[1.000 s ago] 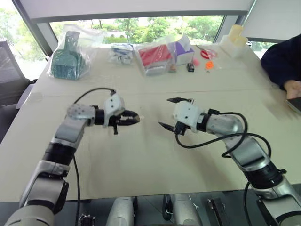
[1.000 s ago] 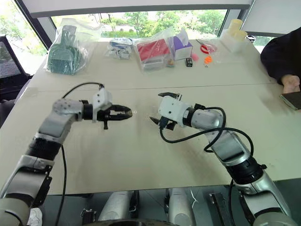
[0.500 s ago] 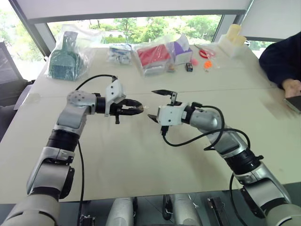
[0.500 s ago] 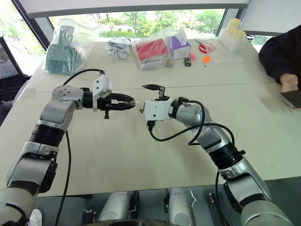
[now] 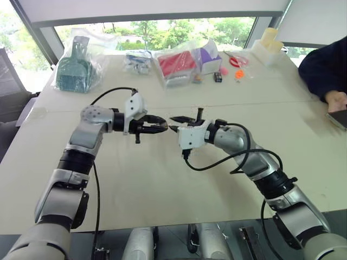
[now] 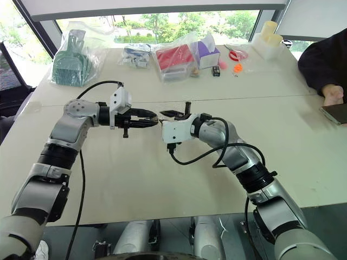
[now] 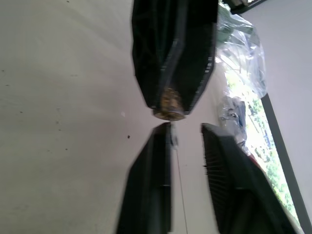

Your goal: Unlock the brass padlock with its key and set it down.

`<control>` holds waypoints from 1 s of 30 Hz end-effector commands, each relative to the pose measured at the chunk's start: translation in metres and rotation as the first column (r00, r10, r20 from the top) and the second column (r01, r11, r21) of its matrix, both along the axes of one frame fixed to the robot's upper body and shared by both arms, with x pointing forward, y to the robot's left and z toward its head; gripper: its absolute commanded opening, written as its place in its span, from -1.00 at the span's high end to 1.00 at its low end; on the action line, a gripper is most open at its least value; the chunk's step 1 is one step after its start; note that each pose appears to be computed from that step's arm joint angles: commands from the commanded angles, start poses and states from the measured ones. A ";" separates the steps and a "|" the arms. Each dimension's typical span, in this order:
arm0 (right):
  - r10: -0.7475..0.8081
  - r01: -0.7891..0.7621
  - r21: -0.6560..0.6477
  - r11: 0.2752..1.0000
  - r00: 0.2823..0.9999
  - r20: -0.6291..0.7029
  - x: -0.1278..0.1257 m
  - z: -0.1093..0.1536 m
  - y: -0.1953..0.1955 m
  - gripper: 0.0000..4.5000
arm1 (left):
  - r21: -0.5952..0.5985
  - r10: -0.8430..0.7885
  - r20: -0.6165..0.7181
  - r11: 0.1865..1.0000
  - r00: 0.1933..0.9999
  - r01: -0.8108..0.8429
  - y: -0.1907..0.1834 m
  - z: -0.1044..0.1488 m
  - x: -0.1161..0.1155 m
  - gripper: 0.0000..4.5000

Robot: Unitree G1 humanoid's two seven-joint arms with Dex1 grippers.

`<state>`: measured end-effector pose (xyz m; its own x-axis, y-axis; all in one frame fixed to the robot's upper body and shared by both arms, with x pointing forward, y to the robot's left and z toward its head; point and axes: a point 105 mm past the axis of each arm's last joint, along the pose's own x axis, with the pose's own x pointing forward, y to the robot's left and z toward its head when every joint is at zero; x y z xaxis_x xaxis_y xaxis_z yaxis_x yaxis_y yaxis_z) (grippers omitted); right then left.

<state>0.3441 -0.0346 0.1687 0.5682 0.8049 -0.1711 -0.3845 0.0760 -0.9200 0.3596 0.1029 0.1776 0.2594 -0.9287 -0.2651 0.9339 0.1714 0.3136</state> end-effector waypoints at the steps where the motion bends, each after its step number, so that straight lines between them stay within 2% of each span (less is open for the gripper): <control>1: 0.010 -0.013 0.058 0.998 0.998 0.057 0.000 0.022 0.003 0.99 | 0.007 -0.036 0.038 0.999 0.999 0.036 -0.005 0.010 -0.004 0.65; 8: 0.033 -0.033 0.062 0.998 0.999 0.004 -0.003 0.018 0.010 0.99 | 0.006 -0.037 0.067 0.999 0.997 0.037 -0.006 0.011 -0.005 0.65; 12: 0.056 -0.038 0.084 0.996 0.973 -0.225 -0.004 0.012 0.011 0.99 | 0.085 -0.095 0.206 0.993 0.974 0.079 -0.010 0.010 -0.011 0.65; 14: 0.069 -0.029 0.106 0.994 0.916 -0.395 -0.006 0.009 0.012 0.99 | 0.132 -0.144 0.278 0.985 0.950 0.111 -0.011 0.007 -0.015 0.65; 16: 0.083 -0.027 0.117 0.993 0.859 -0.505 -0.009 0.007 0.014 0.99 | 0.167 -0.181 0.327 0.977 0.928 0.132 -0.012 0.004 -0.018 0.65; 20: 0.081 0.000 0.135 0.991 0.803 -0.590 -0.009 0.010 0.019 0.99 | 0.175 -0.204 0.372 0.973 0.906 0.147 -0.014 0.004 -0.020 0.65; 22: 0.080 -0.019 0.133 0.991 0.878 -0.471 -0.005 0.022 0.022 0.99 | 0.123 -0.169 0.333 0.983 0.928 0.135 -0.013 0.009 -0.018 0.65; 24: 0.052 -0.033 0.080 0.996 0.965 -0.258 0.002 0.029 0.020 0.99 | 0.039 -0.118 0.235 0.993 0.965 0.112 -0.011 0.015 -0.015 0.65; 25: 0.045 -0.037 0.050 0.998 0.986 -0.161 0.004 0.031 0.018 0.99 | 0.014 -0.106 0.192 0.994 0.976 0.105 -0.010 0.016 -0.015 0.65; 28: 0.080 -0.078 -0.040 0.996 0.995 0.053 0.001 0.027 0.011 0.99 | -0.037 -0.083 0.063 0.996 0.995 0.085 -0.002 0.020 -0.013 0.65; 30: 0.107 -0.102 -0.063 0.993 0.991 0.084 -0.002 0.021 0.008 0.74 | -0.042 -0.077 0.022 0.996 0.997 0.078 0.000 0.020 -0.013 0.65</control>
